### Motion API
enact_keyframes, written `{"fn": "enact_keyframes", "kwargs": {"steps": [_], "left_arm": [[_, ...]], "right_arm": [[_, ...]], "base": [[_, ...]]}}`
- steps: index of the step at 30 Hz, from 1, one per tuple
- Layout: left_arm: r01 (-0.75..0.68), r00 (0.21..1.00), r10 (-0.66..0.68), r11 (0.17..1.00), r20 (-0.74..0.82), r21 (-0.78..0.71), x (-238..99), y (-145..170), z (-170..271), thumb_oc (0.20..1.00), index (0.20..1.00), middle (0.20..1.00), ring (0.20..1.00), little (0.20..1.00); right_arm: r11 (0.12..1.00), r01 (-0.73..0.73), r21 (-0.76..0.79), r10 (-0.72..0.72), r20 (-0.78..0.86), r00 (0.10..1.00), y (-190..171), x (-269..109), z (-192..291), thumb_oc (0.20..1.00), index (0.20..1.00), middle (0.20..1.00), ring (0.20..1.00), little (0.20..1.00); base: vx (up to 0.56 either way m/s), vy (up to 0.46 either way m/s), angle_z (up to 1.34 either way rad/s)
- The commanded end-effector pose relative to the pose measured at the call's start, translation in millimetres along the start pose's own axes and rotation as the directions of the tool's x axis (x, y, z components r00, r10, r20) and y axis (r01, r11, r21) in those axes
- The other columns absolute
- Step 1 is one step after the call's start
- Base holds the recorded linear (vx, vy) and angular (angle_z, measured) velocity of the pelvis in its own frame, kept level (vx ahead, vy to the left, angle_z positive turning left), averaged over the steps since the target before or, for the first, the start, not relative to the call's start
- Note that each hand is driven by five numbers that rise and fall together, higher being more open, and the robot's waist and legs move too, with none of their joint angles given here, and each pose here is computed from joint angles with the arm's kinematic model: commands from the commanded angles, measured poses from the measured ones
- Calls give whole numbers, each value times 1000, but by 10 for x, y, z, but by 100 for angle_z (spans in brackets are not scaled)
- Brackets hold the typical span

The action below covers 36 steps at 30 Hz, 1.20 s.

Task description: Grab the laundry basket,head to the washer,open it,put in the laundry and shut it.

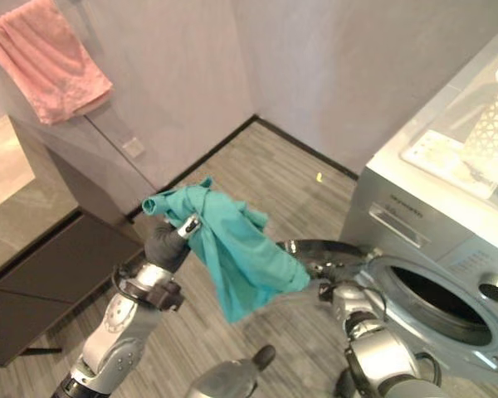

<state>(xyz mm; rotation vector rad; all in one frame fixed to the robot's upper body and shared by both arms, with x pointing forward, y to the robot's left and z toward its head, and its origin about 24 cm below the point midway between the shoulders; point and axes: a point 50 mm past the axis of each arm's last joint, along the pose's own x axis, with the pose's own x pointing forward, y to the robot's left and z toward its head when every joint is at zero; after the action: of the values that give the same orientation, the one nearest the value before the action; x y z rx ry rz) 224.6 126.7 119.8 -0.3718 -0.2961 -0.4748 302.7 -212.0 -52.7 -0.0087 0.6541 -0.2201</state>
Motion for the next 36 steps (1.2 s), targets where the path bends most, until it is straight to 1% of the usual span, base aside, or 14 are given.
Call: {"fn": "enact_keyframes", "kwargs": {"steps": [1,4,8,13,17,18,19,21,22,24,28,30,34,36], "left_arm": [[110,986,-109,994,128,-3,41,-172,260,200,200,200,200,200],[67,992,-70,997,107,28,34,-114,189,200,200,200,200,200],[34,997,-38,998,63,55,-27,-64,114,200,200,200,200,200],[-38,999,35,993,32,114,-121,51,66,200,200,200,200,200],[-83,997,81,974,17,213,-142,163,57,200,200,200,200,200],[-94,995,98,949,1,299,-131,243,33,200,200,200,200,200],[-94,995,98,950,1,299,-130,242,31,200,200,200,200,200],[-120,991,132,941,-15,317,-76,311,-31,200,200,200,200,200],[-120,991,132,941,-16,317,-76,311,-33,200,200,200,200,200],[-156,983,178,933,-39,323,-160,393,-74,200,200,200,200,200],[-183,969,234,900,-82,396,-298,562,-60,200,200,200,200,200],[-198,952,281,867,-121,457,-451,693,-40,200,200,200,200,200],[-204,934,311,870,-178,449,-624,741,-89,200,200,200,200,200],[-206,929,318,868,-187,451,-636,745,-101,200,200,200,200,200]], "right_arm": [[973,-222,57,205,219,954,655,-60,632,1000,1000,1000,1000,1000],[951,-309,13,298,227,927,907,-136,529,1000,1000,1000,1000,1000],[925,-369,-94,380,179,907,1041,-208,254,1000,1000,1000,1000,1000],[898,-408,-163,431,154,889,1031,-303,-47,1000,1000,1000,1000,1000],[890,-411,-195,443,164,881,888,-379,-207,1000,1000,1000,1000,1000],[907,-380,-182,409,159,899,624,-444,-396,1000,1000,1000,1000,1000],[907,-379,-182,408,159,899,620,-445,-397,1000,1000,1000,1000,1000],[943,-295,-152,313,114,943,293,-485,-642,1000,1000,1000,1000,1000],[944,-294,-152,312,114,943,292,-486,-643,1000,1000,1000,1000,1000],[934,-260,-246,279,46,959,147,-553,-873,1000,1000,1000,1000,1000],[941,-185,-282,150,-140,979,-151,-656,-1372,1000,1000,1000,1000,1000],[912,-190,-363,96,-263,960,-299,-764,-1668,1000,1000,1000,1000,1000],[919,-175,-354,42,-353,935,-446,-873,-1888,1000,1000,1000,1000,1000],[912,-187,-364,38,-380,924,-417,-865,-1921,1000,1000,1000,1000,1000]], "base": [[1,-9,4],[10,-9,-17],[30,-28,-23],[19,-48,-23],[-7,-40,-19],[0,0,0],[-23,1,17],[-19,1,35],[54,48,51],[177,117,90],[192,128,-83],[160,46,-48],[88,-15,-74],[73,-87,-44]]}}
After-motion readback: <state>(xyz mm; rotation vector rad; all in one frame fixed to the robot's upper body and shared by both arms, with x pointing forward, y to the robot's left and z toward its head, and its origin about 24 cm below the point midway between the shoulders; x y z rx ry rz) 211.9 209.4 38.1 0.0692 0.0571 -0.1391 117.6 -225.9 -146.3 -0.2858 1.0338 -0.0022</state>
